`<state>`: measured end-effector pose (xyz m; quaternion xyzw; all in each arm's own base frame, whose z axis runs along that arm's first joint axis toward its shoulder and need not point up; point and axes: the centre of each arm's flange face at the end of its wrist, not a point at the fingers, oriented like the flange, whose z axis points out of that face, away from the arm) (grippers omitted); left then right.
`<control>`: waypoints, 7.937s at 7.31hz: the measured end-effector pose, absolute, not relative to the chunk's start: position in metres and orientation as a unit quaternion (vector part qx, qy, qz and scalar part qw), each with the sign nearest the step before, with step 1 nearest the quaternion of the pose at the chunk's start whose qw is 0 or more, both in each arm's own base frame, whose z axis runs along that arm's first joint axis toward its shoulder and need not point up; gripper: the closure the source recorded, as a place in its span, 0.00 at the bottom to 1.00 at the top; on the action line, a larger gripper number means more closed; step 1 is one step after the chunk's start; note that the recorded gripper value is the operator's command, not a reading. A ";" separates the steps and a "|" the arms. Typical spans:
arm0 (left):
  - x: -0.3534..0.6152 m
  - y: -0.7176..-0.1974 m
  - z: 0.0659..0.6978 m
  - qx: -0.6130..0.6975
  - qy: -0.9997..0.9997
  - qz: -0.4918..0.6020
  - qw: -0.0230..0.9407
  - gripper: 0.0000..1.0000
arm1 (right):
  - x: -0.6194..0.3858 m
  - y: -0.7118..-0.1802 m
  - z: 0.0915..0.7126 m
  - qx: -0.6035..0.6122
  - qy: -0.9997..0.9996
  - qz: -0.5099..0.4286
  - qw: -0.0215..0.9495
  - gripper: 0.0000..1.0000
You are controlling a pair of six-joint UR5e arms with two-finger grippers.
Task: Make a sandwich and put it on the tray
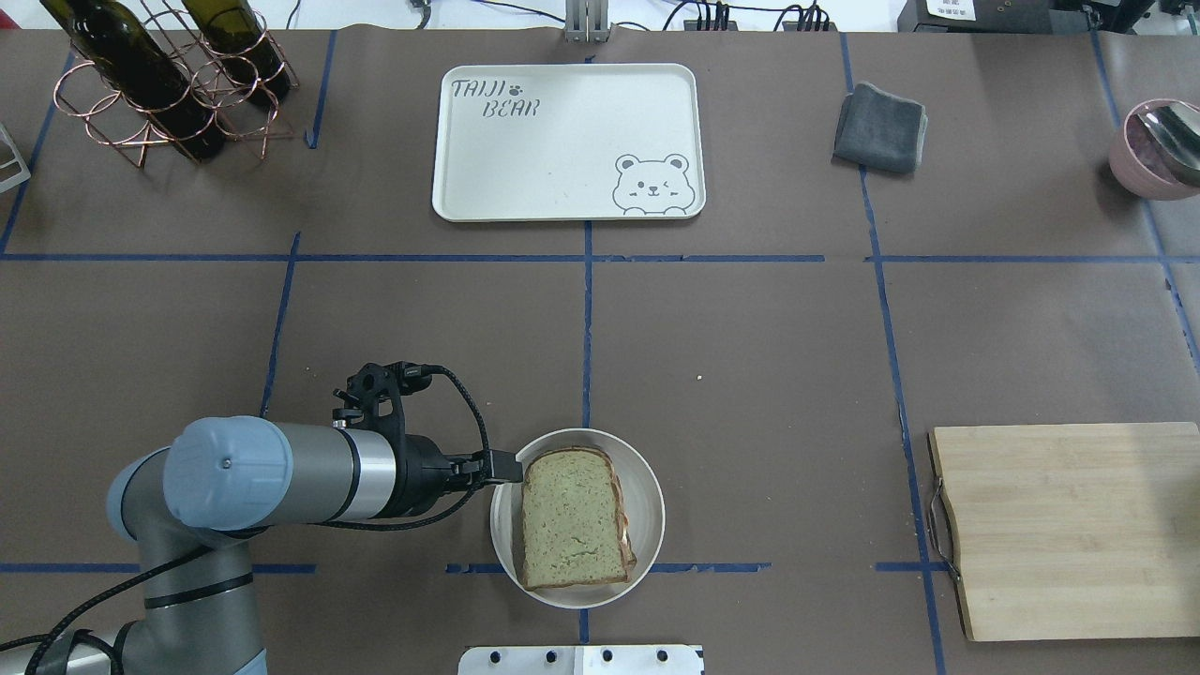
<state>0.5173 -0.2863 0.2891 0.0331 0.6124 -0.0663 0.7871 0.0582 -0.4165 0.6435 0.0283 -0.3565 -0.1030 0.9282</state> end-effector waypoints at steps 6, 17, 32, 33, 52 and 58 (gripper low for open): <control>0.537 -0.272 0.305 0.021 0.599 -0.058 0.798 0.55 | 0.058 -0.416 0.644 0.028 -0.357 -0.103 0.928 0.00; 0.544 -0.259 0.309 0.013 0.597 -0.050 0.801 0.68 | 0.058 -0.416 0.645 0.027 -0.356 -0.103 0.928 0.00; 0.511 -0.297 0.296 0.021 0.605 -0.061 0.794 1.00 | 0.058 -0.416 0.645 0.027 -0.357 -0.103 0.928 0.00; 0.494 -0.323 0.297 0.019 0.605 -0.063 0.794 1.00 | 0.058 -0.416 0.645 0.027 -0.357 -0.103 0.928 0.00; 0.519 -0.735 0.251 0.133 0.489 -0.064 0.860 0.00 | 0.058 -0.402 0.653 0.021 -0.357 -0.105 0.928 0.00; 0.365 -0.623 0.233 0.151 0.456 0.020 0.877 0.00 | 0.058 -0.406 0.653 0.020 -0.356 -0.100 0.929 0.00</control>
